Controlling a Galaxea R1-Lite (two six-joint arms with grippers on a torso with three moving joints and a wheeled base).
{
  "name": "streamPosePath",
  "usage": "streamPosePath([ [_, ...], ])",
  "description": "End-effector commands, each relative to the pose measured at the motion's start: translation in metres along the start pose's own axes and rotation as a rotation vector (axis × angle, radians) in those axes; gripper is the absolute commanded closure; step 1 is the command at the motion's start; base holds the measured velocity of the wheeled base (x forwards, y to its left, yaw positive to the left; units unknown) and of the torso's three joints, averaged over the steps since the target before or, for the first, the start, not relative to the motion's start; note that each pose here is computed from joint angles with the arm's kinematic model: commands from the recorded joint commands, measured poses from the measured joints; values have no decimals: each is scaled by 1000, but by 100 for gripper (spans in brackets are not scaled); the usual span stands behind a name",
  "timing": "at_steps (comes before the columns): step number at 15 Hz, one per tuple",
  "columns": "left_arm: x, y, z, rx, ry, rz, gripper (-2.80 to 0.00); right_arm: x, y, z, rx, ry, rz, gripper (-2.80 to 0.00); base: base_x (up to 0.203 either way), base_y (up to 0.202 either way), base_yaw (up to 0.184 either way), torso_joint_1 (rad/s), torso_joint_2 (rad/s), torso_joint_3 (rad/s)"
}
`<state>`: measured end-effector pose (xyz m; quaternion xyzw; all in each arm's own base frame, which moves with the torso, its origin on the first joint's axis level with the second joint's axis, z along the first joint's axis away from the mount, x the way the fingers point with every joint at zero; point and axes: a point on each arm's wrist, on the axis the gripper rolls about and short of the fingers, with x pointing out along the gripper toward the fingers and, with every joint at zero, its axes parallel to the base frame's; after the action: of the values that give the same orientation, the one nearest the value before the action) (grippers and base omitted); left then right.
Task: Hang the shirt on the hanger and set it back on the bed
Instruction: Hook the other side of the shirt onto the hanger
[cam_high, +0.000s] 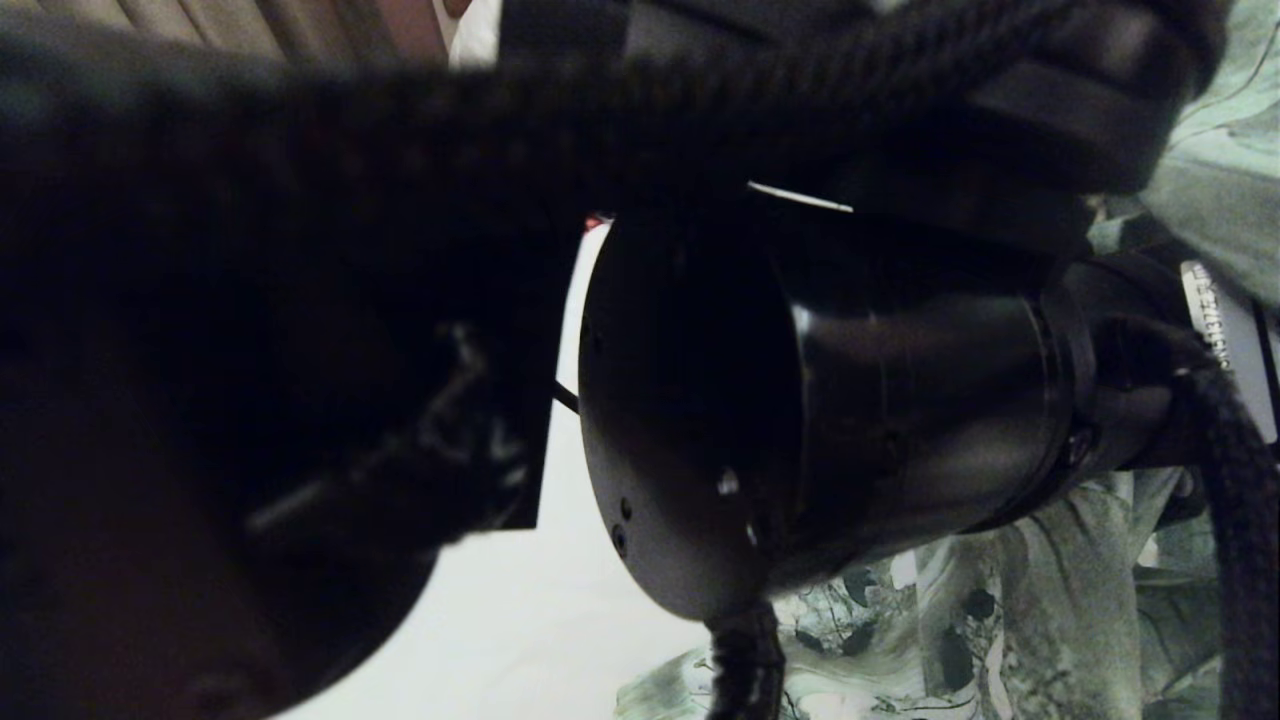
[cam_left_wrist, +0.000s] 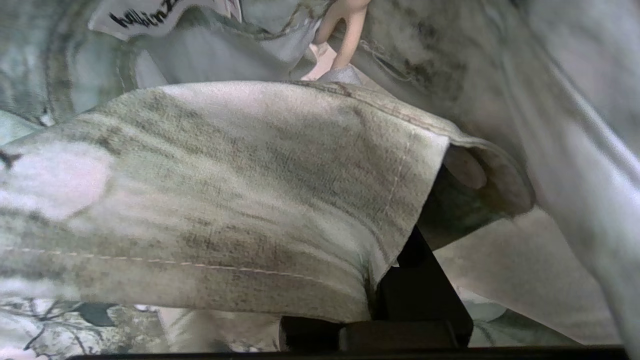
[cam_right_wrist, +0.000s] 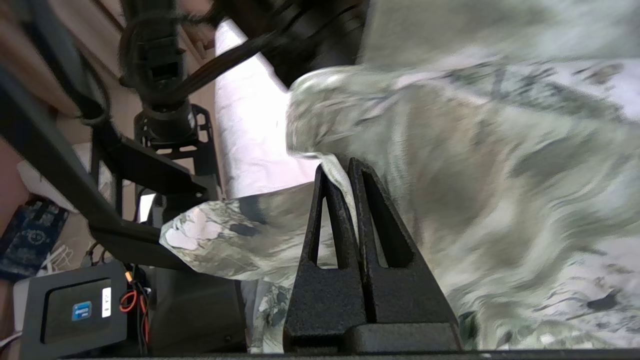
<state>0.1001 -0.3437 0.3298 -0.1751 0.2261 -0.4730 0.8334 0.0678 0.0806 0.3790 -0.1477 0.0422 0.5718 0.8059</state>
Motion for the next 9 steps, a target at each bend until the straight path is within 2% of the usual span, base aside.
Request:
streamPosePath([
  [1,-1,4,-4,9,-28,-16,0,0,-2,-1,3,4,-10,0,0,0,0,0,0,0],
  [5,1,8,-6,11,-55,-34,0,4,-3,-5,12,20,-8,0,0,0,0,0,0,0],
  [6,0,6,-4,7,-70,-44,0,5,-3,-4,17,20,-7,-280,0,0,0,0,0,0],
  [9,1,6,-5,22,-95,-60,0,3,-3,-1,83,-11,-13,-280,0,0,0,0,0,0],
])
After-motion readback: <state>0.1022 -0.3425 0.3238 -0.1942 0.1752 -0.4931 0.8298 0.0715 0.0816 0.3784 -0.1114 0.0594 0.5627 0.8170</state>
